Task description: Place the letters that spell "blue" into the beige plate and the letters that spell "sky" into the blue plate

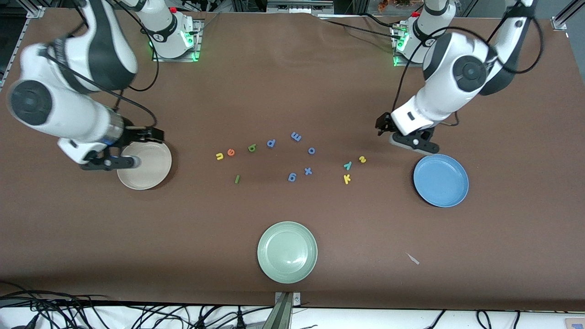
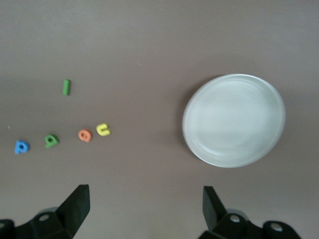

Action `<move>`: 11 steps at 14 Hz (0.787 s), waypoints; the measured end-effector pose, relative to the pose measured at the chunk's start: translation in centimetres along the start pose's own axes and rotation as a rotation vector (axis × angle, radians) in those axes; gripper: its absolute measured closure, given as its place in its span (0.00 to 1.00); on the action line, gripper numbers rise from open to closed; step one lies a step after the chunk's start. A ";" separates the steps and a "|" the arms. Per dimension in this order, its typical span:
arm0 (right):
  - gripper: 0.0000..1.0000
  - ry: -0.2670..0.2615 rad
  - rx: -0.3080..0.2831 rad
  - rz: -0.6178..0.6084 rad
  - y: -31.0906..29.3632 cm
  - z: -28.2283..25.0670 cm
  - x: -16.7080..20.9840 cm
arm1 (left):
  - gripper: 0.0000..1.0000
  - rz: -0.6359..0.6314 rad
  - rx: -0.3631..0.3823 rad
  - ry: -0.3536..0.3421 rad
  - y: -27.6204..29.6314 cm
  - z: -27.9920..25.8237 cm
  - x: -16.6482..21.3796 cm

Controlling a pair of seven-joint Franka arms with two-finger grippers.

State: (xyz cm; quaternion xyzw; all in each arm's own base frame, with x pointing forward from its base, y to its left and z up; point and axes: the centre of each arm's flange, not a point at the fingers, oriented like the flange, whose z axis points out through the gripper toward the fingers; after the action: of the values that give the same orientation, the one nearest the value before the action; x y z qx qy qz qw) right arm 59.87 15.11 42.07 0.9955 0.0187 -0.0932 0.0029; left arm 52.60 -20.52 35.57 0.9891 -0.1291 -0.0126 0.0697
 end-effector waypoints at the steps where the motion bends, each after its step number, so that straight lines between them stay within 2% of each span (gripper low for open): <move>1: 0.00 0.013 -0.001 0.015 -1.7 1.7 0.4 | 0.00 -0.003 -0.010 0.000 -0.2 2.1 0.5; 4: 0.00 0.057 0.005 0.073 -5.0 6.4 0.5 | 0.00 -0.022 -0.034 -0.047 -1.1 7.4 0.9; 11: 0.00 0.157 0.039 0.094 -6.3 15.3 -1.3 | 0.00 0.008 -0.044 -0.097 0.5 10.5 0.5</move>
State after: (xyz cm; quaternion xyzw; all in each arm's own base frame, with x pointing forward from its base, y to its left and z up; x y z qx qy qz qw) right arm 55.55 21.25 27.31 0.9993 -0.0299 -0.0150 -0.0138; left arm 52.54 -22.49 25.26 0.9851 -0.1357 -0.0632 0.0850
